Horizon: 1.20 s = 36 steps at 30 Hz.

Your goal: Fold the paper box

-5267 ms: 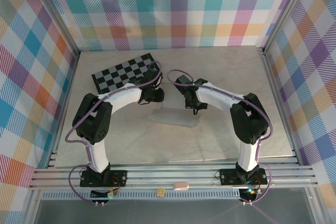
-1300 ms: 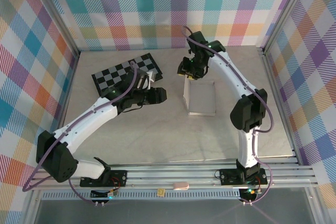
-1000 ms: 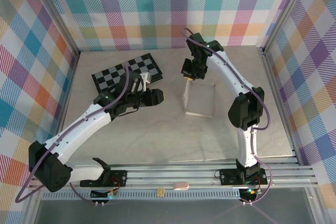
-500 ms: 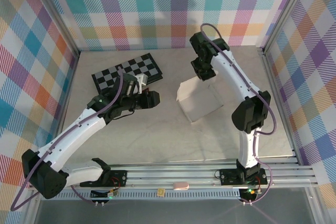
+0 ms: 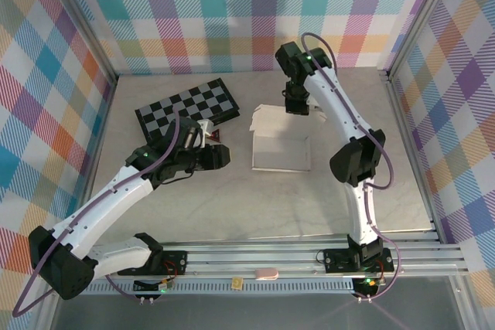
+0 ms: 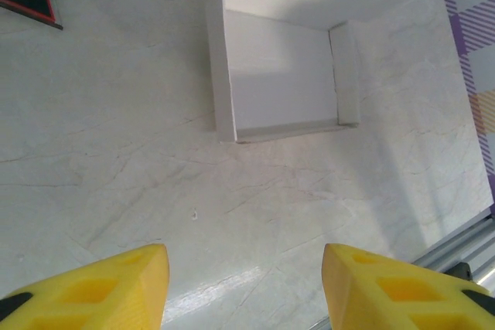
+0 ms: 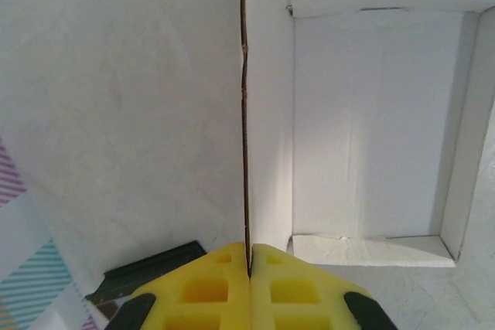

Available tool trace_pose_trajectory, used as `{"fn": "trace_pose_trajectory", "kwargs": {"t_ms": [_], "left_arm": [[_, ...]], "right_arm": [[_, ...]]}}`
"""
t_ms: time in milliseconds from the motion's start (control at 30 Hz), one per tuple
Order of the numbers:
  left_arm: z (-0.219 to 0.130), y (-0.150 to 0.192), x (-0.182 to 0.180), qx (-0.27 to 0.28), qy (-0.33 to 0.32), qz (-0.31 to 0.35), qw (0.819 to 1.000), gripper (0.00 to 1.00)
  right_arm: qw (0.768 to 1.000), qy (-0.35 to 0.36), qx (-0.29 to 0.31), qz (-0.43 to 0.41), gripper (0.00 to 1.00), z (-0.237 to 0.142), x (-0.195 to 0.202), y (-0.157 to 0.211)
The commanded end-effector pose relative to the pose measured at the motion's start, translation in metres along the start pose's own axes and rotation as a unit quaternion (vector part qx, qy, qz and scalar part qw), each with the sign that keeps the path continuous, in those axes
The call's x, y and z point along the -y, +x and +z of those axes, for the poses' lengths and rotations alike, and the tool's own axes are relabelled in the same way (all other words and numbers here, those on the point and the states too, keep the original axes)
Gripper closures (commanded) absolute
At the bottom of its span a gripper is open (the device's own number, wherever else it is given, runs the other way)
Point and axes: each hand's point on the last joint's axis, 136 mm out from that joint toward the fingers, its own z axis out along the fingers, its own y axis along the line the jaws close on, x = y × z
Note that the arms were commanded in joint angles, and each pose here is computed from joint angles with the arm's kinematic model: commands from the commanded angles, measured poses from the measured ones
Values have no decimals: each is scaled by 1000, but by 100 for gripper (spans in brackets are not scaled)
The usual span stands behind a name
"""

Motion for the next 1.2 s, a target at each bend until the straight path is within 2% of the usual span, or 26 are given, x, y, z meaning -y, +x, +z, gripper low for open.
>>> {"fn": "trace_pose_trajectory", "kwargs": {"t_ms": [0,200,267,367,467,567,667,733,800,900,1033,1167], "left_arm": [[3,4,-10,-11,-28,17,999,46],[16,-1,-17,-21,-55,42,997,45],[20,-6,-17,-22,-61,50,997,44],[28,-14,-15,-23,-65,64,996,43],[39,-25,-10,-26,-68,82,994,43],[51,-40,-6,-27,-67,90,993,43],[65,-56,-2,-29,-45,77,996,43],[75,-65,2,-32,-32,81,996,44],[88,-72,10,-42,-12,96,994,44],[109,-78,21,-64,17,130,989,46],[134,-84,17,-83,9,171,982,46],[149,-91,3,-89,-12,186,978,46]], "right_arm": [[996,29,10,82,95,-1,14,-1],[999,25,-1,32,79,4,10,4],[1000,19,-5,15,70,0,8,3],[999,-22,-3,-41,59,-15,-6,-5],[986,-84,13,-143,51,-42,-26,-21],[946,-149,25,-287,49,-71,-48,-38],[876,-195,6,-442,41,-86,-53,-47],[828,-215,-11,-518,39,-89,-45,-56],[770,-236,-55,-590,41,-81,-26,-58],[725,-224,-61,-648,43,-60,7,-80],[697,-209,-52,-684,44,-28,35,-99],[675,-210,-52,-705,45,-5,42,-103]]}}
